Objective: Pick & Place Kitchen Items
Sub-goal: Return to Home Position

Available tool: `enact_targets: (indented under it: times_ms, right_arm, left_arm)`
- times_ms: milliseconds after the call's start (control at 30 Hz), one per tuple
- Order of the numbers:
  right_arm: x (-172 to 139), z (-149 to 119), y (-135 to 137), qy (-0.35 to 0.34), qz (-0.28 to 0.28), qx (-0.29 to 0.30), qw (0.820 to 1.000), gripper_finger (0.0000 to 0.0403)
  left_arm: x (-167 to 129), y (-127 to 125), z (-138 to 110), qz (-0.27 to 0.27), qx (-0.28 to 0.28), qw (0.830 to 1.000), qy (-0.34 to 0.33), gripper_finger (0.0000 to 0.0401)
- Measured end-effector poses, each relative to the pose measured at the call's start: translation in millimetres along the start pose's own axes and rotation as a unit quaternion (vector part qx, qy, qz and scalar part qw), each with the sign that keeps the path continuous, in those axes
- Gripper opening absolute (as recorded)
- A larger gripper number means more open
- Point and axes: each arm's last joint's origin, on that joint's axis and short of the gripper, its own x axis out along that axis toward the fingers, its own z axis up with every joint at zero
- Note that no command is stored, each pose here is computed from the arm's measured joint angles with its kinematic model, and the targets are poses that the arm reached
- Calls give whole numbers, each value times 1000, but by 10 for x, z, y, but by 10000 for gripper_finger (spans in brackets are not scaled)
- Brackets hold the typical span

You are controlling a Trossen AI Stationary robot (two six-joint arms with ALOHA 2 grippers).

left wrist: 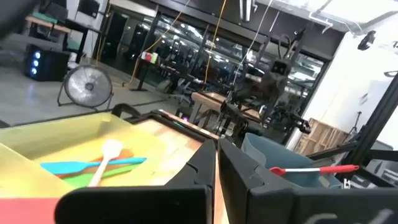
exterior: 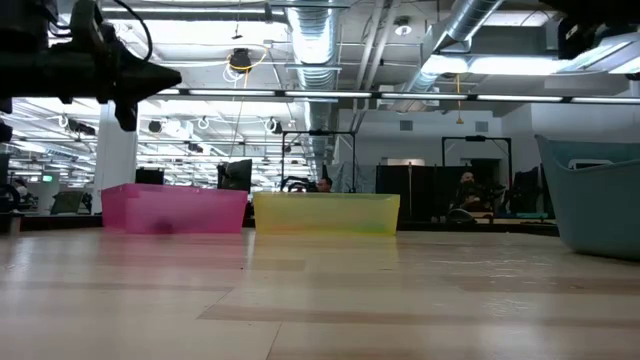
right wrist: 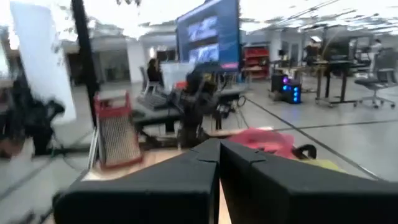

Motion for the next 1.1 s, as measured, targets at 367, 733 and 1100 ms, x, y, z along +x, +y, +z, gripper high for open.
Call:
enact_targets:
  times_ms: [367,733,1100]
  right_arm:
    - [220,-586,92,15,-3,-5,1000,0]
    - [332,-958,76,-8,45,22,999,0]
    - [362,-1016,-62,23,71,8,997,0]
  left_arm:
    - [1,0,1,0,9,1000,0,1]
    - [1,2,2,4,11,1000,-2,1]
    - [1,0,3,1,-12,1000,-2,1]
